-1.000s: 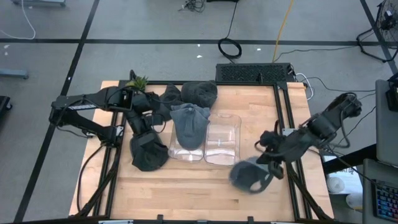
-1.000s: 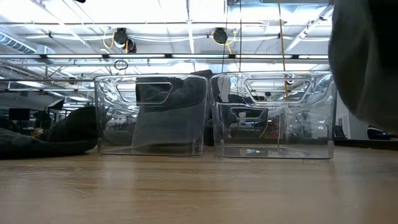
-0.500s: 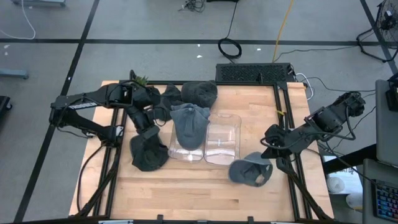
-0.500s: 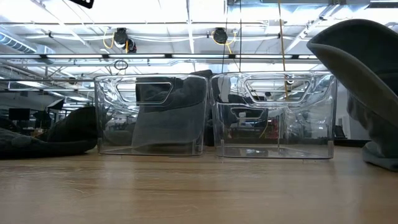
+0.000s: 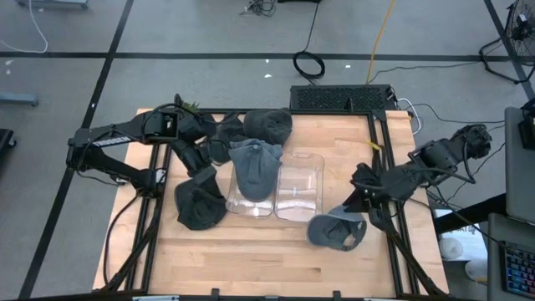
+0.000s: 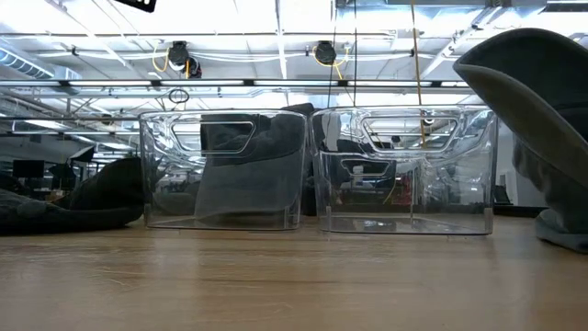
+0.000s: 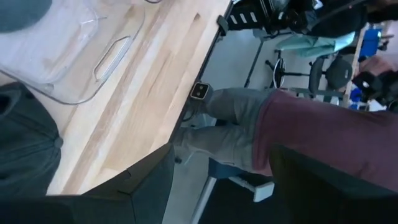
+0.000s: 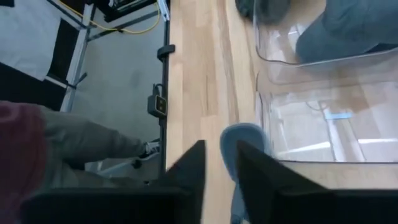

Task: Pick & Place hat
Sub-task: Put the gray cap into the left transparent bin

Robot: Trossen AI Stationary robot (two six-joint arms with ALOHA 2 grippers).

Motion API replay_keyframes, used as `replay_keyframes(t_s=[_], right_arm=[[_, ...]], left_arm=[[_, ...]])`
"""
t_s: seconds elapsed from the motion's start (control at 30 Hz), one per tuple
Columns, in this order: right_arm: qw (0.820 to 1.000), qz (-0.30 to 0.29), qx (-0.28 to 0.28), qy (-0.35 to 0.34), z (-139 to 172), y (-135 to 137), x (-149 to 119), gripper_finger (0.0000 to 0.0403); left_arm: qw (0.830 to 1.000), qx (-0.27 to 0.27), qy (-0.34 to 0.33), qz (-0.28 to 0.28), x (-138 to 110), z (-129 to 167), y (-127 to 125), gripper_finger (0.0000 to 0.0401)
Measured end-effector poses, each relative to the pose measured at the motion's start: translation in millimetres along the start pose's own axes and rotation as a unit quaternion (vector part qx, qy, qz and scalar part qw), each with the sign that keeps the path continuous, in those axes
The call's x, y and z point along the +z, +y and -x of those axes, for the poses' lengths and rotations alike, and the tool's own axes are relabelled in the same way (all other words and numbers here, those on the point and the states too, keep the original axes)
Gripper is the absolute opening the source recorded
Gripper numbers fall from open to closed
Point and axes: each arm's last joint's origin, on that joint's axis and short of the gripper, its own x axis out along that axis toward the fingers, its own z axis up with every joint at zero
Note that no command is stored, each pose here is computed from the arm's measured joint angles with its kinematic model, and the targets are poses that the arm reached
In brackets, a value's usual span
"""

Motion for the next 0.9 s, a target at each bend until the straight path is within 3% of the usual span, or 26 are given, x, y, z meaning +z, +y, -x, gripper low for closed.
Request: replay_keyframes(t_s=[0.2, 0.4, 0.57, 0.73, 0.9], right_arm=[[1.0, -0.016, -0.006, -0.003, -2.1, -7.2, 6.4, 0.0202], [0.999, -0.028, 0.043, -0.011, -3.0, -6.4, 15.2, 0.03], [0.999, -0.033, 0.034, -0.011, -4.1, -9.6, 16.7, 0.0348], [1.0, -0.028, 0.009, -0.002, -9.1, -16.9, 19.5, 0.0372], [0.996, -0.013, -0.037, 0.075, -30.4, -27.3, 17.8, 0.0374]], left_arm=[[0.999, -0.016, 0.015, -0.024, -1.0, -0.1, -1.0, 0.0271], [0.999, -0.031, 0.03, -0.027, -2.0, -0.2, -1.9, 0.0271], [0.998, -0.038, 0.036, -0.027, -2.4, -0.1, -2.3, 0.0271], [0.998, -0.038, 0.036, -0.027, -2.4, -0.1, -2.3, 0.0271], [0.998, -0.04, 0.039, -0.029, -2.7, -0.1, -2.3, 0.0271]])
